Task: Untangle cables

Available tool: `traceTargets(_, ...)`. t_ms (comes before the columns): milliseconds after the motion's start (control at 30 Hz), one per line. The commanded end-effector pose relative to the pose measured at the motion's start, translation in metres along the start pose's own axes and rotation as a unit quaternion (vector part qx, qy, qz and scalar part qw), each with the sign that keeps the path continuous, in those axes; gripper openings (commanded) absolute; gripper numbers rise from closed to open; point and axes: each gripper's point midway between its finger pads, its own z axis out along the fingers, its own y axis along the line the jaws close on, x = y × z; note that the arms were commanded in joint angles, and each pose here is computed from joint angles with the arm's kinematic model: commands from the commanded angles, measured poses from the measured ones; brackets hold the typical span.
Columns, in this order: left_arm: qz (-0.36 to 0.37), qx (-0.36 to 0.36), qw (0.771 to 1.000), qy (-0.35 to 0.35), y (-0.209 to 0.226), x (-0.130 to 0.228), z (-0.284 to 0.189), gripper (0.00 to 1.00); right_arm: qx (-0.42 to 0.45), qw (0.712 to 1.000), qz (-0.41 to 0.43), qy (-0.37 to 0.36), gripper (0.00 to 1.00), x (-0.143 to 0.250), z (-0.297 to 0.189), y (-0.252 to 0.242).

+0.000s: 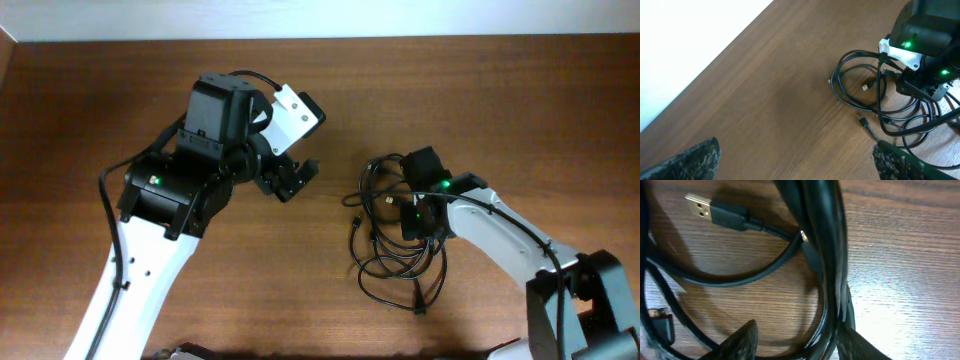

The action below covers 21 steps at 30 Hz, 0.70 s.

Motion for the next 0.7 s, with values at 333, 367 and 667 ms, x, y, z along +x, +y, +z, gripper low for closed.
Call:
traceTargets(333, -0.005, -0.003, 1.0, -0.006, 0.001, -0.003, -0.005, 0.99, 0.012, 1.0, -0.001, 0.023, 0.24, 0.015, 0.02, -0.004)
traceTargets(367, -0.005, -0.003, 1.0, -0.006, 0.001, -0.003, -0.005, 0.99, 0.01, 1.0, -0.001, 0.025, 0.24, 0.019, 0.024, -0.004)
traceTargets(667, -0.005, -0.003, 1.0, -0.006, 0.001, -0.003, -0.005, 0.99, -0.019, 0.999, 0.004, 0.031, 0.04, 0.026, 0.03, 0.004)
